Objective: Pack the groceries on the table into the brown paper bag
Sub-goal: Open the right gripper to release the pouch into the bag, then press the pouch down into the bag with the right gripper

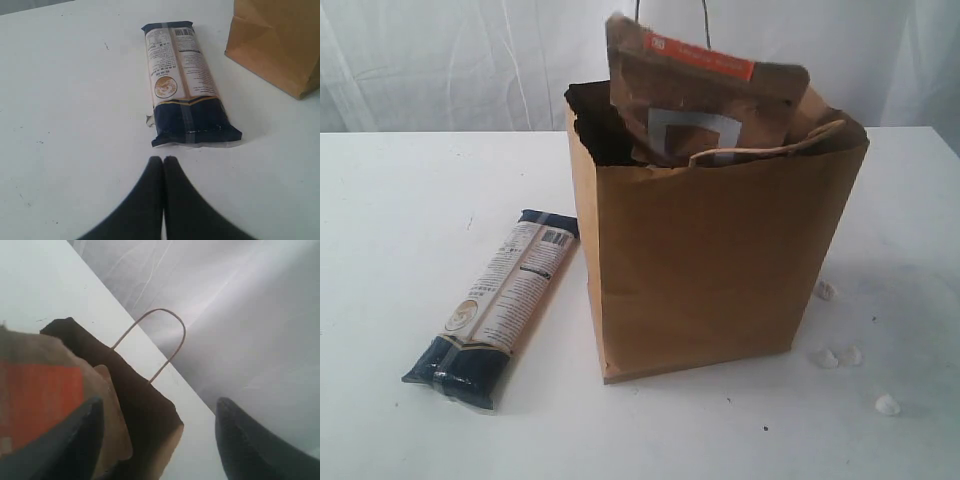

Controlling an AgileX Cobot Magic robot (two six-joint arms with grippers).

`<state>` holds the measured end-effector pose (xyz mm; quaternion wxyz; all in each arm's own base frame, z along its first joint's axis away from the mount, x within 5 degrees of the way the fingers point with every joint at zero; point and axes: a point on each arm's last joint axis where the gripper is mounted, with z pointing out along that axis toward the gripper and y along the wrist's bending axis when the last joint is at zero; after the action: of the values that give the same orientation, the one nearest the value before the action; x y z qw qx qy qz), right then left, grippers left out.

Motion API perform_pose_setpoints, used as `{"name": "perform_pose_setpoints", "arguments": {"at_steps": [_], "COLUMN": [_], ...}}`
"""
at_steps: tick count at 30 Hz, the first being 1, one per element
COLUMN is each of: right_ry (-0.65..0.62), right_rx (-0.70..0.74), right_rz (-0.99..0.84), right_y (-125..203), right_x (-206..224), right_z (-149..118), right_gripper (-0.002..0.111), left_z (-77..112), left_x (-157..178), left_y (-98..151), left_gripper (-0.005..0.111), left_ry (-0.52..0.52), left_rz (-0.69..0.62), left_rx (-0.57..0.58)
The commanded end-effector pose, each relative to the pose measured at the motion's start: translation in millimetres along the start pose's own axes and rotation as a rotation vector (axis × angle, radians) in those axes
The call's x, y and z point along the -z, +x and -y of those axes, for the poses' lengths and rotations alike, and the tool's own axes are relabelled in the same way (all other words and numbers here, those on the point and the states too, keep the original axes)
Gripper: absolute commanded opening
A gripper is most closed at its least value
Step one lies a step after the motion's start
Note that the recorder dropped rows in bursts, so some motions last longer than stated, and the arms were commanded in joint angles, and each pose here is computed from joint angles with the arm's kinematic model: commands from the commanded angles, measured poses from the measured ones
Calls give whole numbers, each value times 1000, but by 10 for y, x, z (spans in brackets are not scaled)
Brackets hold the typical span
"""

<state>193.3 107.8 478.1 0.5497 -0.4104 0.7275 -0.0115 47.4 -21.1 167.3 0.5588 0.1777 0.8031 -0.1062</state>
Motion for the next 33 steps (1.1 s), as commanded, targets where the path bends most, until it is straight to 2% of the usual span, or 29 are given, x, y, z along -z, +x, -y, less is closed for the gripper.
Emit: {"name": "perform_pose_setpoints", "arguments": {"at_steps": [1, 3, 17, 22, 26, 29, 33], "right_ry": [45, 76, 72, -8, -86, -134, -211], "right_rx": [-27, -39, -84, -103, -106, -104, -132], "right_rz": [46, 49, 46, -78, -200, -223, -250], "right_y": [-11, -6, -1, 96, 185, 197, 214], "right_x": [205, 266, 268, 162, -56, -208, -427], "right_z": [27, 53, 50, -24, -98, -142, -222], "right_gripper": [56, 54, 54, 54, 46, 41, 41], "left_z": [1, 1, 1, 1, 1, 1, 1], "left_x": [-1, -1, -1, -1, -1, -1, -1], "left_y": [10, 10, 10, 10, 10, 10, 10], "left_gripper": [0, 0, 0, 0, 0, 0, 0], "left_ry": [1, 1, 1, 1, 1, 1, 1], "left_rz": [-2, -2, -2, -2, -2, -2, -2], "left_rx": [4, 4, 4, 4, 4, 4, 4]}}
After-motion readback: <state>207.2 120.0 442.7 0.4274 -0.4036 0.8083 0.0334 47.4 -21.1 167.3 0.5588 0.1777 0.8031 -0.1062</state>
